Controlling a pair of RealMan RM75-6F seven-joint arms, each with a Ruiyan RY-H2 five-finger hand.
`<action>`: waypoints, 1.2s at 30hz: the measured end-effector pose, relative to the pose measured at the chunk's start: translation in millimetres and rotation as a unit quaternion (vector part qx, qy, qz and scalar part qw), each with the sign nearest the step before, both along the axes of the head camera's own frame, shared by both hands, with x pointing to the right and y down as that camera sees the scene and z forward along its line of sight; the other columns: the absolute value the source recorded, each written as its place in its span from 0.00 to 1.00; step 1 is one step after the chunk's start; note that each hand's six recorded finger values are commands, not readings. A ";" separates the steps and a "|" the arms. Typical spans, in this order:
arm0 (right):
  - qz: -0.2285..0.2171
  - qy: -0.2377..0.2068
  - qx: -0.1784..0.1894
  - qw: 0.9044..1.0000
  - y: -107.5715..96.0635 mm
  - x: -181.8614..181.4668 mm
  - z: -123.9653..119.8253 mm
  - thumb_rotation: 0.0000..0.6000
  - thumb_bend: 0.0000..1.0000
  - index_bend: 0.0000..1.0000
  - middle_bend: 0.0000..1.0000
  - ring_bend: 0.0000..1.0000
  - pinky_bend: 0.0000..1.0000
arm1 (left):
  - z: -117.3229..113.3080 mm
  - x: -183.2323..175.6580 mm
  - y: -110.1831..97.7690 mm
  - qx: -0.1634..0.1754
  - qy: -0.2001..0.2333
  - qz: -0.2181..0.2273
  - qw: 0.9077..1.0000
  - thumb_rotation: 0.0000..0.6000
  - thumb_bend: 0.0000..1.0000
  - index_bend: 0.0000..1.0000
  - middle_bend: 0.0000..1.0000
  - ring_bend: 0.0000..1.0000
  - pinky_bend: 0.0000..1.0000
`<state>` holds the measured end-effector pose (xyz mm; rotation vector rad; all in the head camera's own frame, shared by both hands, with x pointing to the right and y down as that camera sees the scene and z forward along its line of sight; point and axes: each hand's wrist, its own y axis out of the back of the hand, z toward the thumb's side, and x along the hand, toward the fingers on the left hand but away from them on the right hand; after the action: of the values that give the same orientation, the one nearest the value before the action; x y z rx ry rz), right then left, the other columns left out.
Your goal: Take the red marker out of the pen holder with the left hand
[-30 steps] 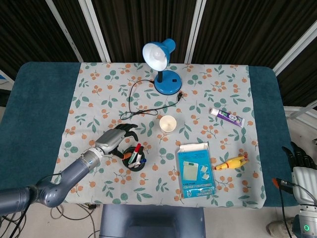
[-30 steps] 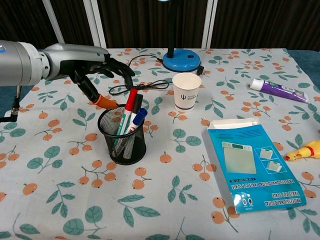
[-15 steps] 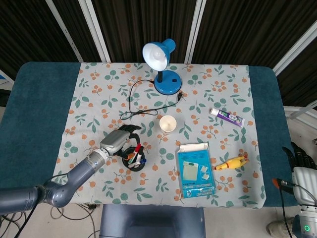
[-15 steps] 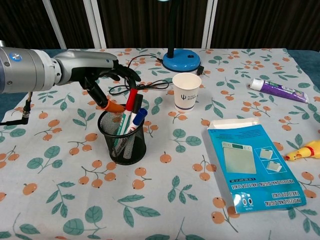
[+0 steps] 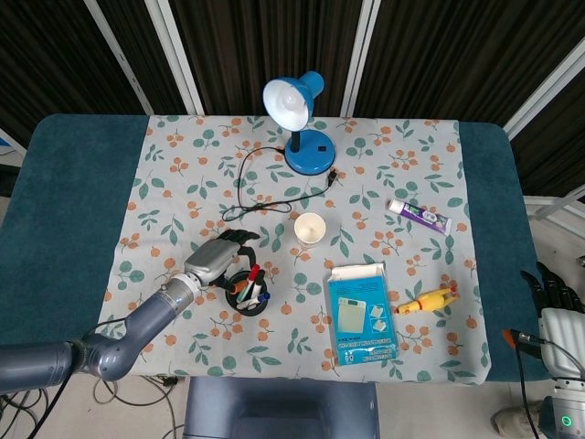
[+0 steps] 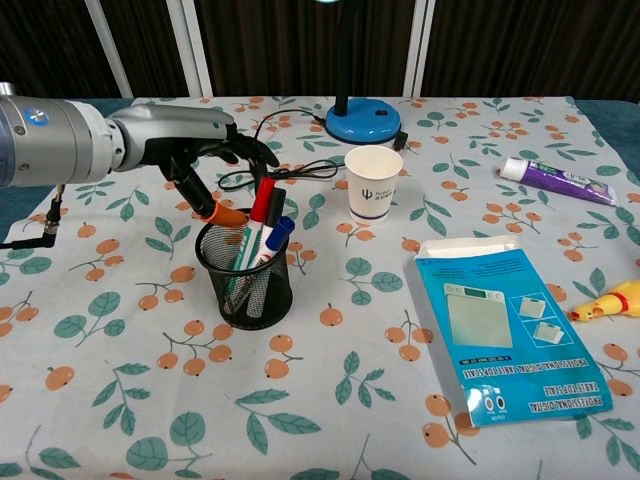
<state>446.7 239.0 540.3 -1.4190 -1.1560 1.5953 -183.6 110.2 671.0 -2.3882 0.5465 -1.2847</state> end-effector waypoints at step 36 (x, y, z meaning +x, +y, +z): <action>0.002 -0.003 0.000 1.000 -0.2 1.2 -0.6 1.00 0.16 0.15 0.05 0.10 0.18 | -8.2 12.3 1.7 0.000 0.018 0.012 1.000 1.00 0.42 0.54 0.14 0.00 0.00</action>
<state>447.8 238.9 539.7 -1.4239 -1.1638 1.5953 -171.3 111.9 662.8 -2.4137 0.5277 -1.2350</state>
